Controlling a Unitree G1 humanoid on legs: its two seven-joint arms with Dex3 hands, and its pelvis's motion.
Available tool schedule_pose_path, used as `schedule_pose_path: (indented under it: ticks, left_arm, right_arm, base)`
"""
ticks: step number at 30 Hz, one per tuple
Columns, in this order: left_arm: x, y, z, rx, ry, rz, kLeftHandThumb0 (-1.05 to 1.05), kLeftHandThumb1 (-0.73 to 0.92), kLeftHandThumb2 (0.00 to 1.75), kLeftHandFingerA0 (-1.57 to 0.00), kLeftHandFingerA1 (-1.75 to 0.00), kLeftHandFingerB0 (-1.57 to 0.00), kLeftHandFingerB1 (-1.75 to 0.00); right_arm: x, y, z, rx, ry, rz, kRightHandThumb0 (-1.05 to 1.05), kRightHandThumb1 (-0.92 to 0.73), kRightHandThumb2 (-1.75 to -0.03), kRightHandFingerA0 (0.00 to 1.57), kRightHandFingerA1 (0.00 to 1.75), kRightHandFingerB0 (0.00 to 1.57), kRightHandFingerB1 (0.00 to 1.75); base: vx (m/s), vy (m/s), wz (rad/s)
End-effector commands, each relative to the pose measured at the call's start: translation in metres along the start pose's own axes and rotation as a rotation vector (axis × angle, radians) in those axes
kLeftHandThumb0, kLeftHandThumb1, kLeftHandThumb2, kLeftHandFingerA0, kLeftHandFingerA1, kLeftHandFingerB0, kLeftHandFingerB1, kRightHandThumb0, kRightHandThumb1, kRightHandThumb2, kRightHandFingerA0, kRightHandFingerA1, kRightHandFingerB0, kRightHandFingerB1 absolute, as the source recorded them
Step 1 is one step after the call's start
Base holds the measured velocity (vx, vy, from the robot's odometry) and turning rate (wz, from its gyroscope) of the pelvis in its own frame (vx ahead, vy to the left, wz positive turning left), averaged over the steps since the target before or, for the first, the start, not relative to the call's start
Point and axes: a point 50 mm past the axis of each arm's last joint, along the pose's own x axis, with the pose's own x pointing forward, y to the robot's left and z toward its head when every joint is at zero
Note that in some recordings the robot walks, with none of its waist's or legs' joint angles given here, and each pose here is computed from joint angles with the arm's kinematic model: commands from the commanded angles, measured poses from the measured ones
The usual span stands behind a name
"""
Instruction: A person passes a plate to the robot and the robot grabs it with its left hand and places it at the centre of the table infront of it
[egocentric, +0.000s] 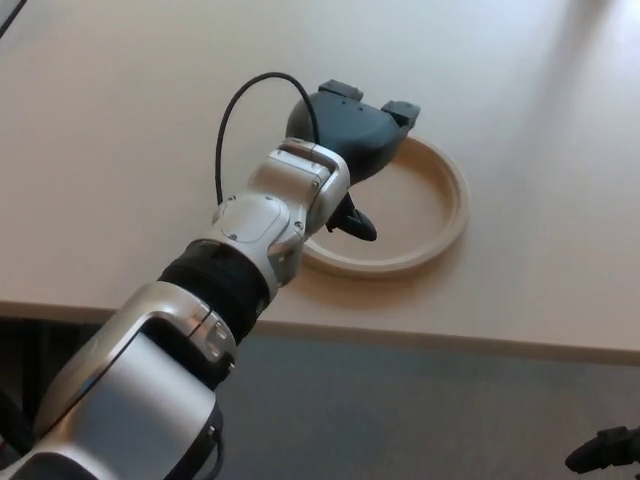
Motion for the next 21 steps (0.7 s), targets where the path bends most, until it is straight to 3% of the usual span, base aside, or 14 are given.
schedule_pose_path:
  ticks: [1,2,3,5,6,7,8,10,11,12,13,17,18,21]
  left_arm:
    - [-0.002,0.022,-0.038,-0.341,0.190,-0.381,-1.05,0.55,0.58,0.00,-0.25,0.00,0.00]
    - [-0.003,0.024,-0.039,-0.323,0.175,-0.386,-1.05,0.43,0.83,-0.17,-0.46,0.00,0.00]
    - [-0.003,0.026,-0.040,-0.304,0.162,-0.392,-1.05,0.43,0.83,-0.17,-0.46,0.00,0.00]
    - [-0.004,0.028,-0.041,-0.407,0.154,-0.433,-1.01,0.49,0.58,-0.33,-0.44,0.00,0.00]
    - [-0.004,0.028,-0.041,-0.435,0.154,-0.448,-1.01,0.49,0.58,-0.33,-0.44,0.00,0.00]
    - [-0.006,0.029,-0.043,-0.494,0.133,-0.536,-1.04,0.41,0.70,-0.09,-0.28,0.00,0.00]
    - [-0.008,0.030,-0.045,-0.534,0.121,-0.591,-0.64,0.35,0.84,-0.02,-0.17,0.00,0.00]
    - [-0.010,0.031,-0.046,-0.545,0.110,-0.647,-0.68,0.36,0.85,-0.02,-0.14,0.00,0.00]
    - [-0.011,0.034,-0.046,-0.567,0.097,-0.667,-0.91,0.45,0.64,0.00,-0.25,0.00,-0.08]
    - [-0.012,0.036,-0.047,-0.603,0.085,-0.676,-0.91,0.45,0.64,0.00,-0.25,0.00,-0.08]
    - [-0.013,0.036,-0.048,-0.620,0.071,-0.669,-0.74,0.39,0.85,0.00,-0.11,0.00,-0.04]
    - [-0.015,0.043,-0.047,-0.685,-0.081,-0.464,-0.76,0.39,0.86,0.00,-0.01,0.00,0.00]
    - [-0.021,0.045,-0.044,-0.680,-0.121,-0.377,-0.83,0.47,0.60,0.00,-0.21,0.00,-0.16]
    - [-0.045,0.049,-0.039,-0.658,-0.209,-0.205,-0.82,0.50,0.61,-0.04,-0.26,0.00,-0.20]
  right_arm:
    - [-0.001,-0.003,-0.003,0.000,0.017,0.004,-0.61,-0.62,-0.59,0.67,0.65,0.51,0.51]
    - [-0.001,-0.003,-0.003,0.007,0.018,0.008,-0.62,-0.59,-0.59,0.68,0.65,0.52,0.51]
    - [-0.001,-0.003,-0.003,0.011,0.020,0.012,-0.62,-0.59,-0.59,0.68,0.65,0.52,0.51]
    - [-0.001,-0.004,-0.003,0.000,0.031,0.019,-0.61,-0.58,-0.59,0.66,0.63,0.51,0.50]
    - [-0.001,-0.004,-0.003,-0.001,0.033,0.022,-0.61,-0.58,-0.59,0.66,0.63,0.51,0.50]
    - [-0.001,-0.004,-0.004,-0.012,0.039,0.033,-0.58,-0.59,-0.57,0.63,0.61,0.51,0.49]
    - [-0.001,-0.004,-0.004,-0.017,0.042,0.039,-0.57,-0.59,-0.58,0.62,0.59,0.51,0.48]
    - [-0.001,-0.004,-0.004,-0.021,0.041,0.044,-0.58,-0.58,-0.57,0.62,0.60,0.52,0.49]
    - [-0.001,-0.005,-0.003,-0.022,0.036,0.041,-0.57,-0.58,-0.57,0.61,0.59,0.51,0.49]
    - [-0.001,-0.006,-0.002,-0.021,0.032,0.037,-0.57,-0.58,-0.57,0.61,0.59,0.51,0.49]
    - [-0.001,-0.007,-0.001,-0.019,0.027,0.032,-0.59,-0.57,-0.58,0.61,0.60,0.50,0.49]
    - [-0.001,-0.007,0.000,0.003,0.000,-0.012,-0.60,-0.62,-0.59,0.62,0.63,0.49,0.51]
    - [-0.002,-0.007,0.000,0.008,-0.006,-0.016,-0.57,-0.63,-0.58,0.60,0.65,0.48,0.52]
    - [-0.001,-0.007,0.001,0.019,-0.013,-0.018,-0.59,-0.64,-0.59,0.57,0.65,0.48,0.51]
  base:
    - [0.00,0.000,0.00]
    - [0.00,0.000,0.00]
    - [0.00,0.000,0.00]
    - [0.00,0.000,0.00]
    - [0.00,0.000,0.00]
    - [0.00,0.000,0.00]
    - [0.00,0.000,0.00]
    - [0.00,0.000,0.00]
    - [0.00,0.000,0.00]
    - [0.00,0.000,0.00]
    - [0.00,0.000,0.00]
    - [0.00,0.000,0.00]
    - [0.00,0.000,0.00]
    - [0.00,0.000,0.00]
